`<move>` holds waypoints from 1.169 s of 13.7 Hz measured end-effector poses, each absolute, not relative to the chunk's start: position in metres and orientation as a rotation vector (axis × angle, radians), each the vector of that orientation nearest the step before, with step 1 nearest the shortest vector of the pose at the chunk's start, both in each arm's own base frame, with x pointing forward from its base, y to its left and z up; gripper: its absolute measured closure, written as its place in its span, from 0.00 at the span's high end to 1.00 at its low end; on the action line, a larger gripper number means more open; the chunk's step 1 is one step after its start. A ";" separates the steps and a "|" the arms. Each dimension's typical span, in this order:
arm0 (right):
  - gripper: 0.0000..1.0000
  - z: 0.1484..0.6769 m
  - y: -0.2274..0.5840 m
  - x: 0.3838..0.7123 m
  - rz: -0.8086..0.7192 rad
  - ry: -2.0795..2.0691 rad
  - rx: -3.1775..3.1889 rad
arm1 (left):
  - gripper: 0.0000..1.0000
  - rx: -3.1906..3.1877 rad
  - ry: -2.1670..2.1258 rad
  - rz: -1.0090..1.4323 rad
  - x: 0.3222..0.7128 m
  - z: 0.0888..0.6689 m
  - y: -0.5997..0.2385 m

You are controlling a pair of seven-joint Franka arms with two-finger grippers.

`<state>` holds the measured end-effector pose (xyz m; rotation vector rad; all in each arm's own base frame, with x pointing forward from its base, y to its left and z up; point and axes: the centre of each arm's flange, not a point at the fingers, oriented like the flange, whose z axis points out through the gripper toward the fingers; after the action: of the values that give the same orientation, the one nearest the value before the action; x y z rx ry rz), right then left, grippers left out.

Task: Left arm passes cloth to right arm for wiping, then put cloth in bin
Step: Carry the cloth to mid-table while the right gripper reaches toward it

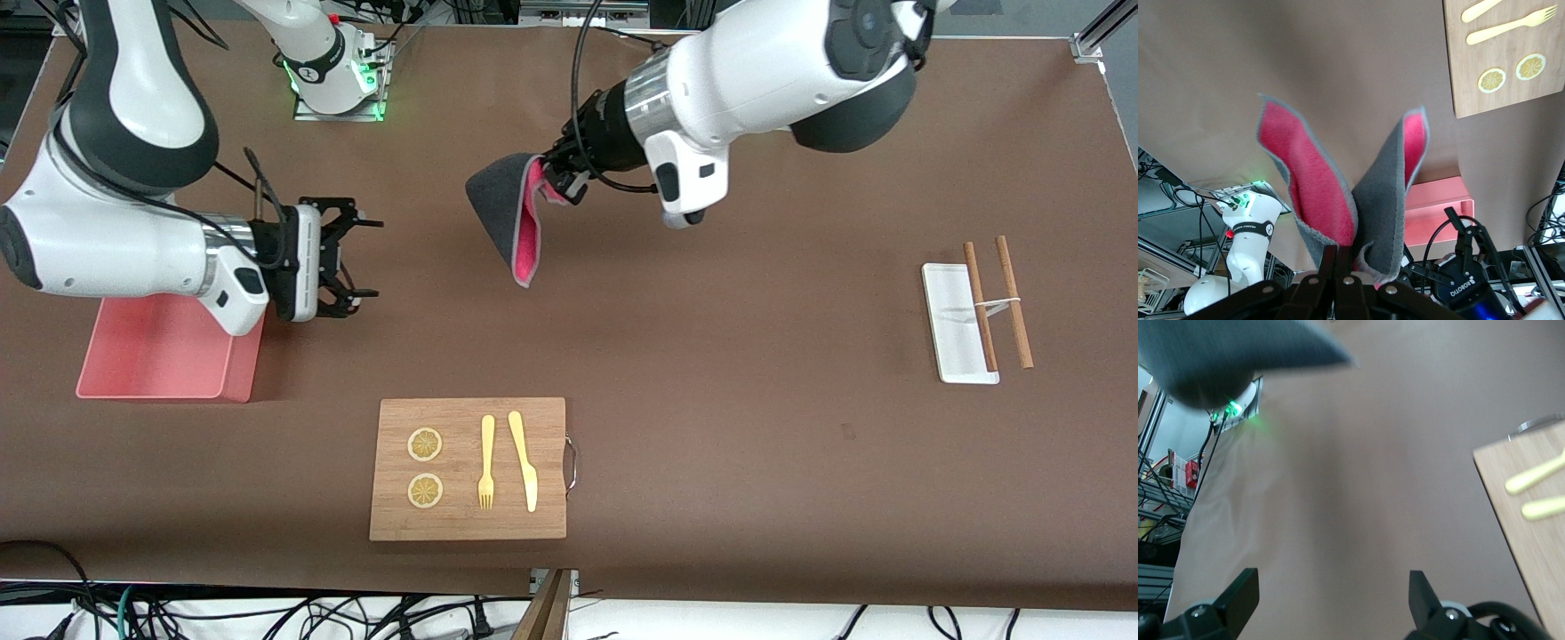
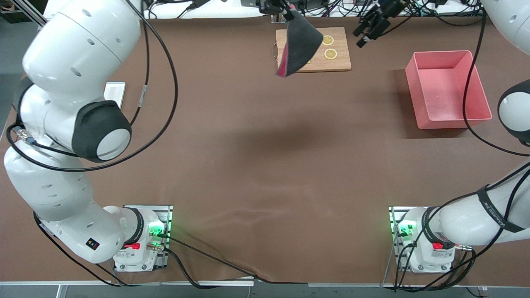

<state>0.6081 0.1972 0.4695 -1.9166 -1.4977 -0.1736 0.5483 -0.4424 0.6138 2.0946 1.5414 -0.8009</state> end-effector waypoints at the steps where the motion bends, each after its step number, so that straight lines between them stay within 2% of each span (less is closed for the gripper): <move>1: 1.00 0.473 0.217 0.603 -0.172 -1.510 -1.908 | 0.02 2.090 1.537 -0.795 0.548 0.609 -0.450; 4: 1.00 0.493 0.257 0.584 -0.144 -1.498 -1.927 | 0.02 2.052 1.533 -0.770 0.546 0.602 -0.469; 9: 1.00 0.531 0.261 0.554 -0.094 -1.492 -1.920 | 0.02 2.020 1.577 -0.760 0.554 0.597 -0.465; 16: 1.00 0.538 0.284 0.545 -0.105 -1.641 -1.965 | 0.02 2.010 1.589 -0.758 0.556 0.597 -0.463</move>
<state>0.5453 0.2836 0.5376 -1.9648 -1.6413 -0.1053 0.5561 -0.4633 0.5973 2.0104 1.5887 -0.7581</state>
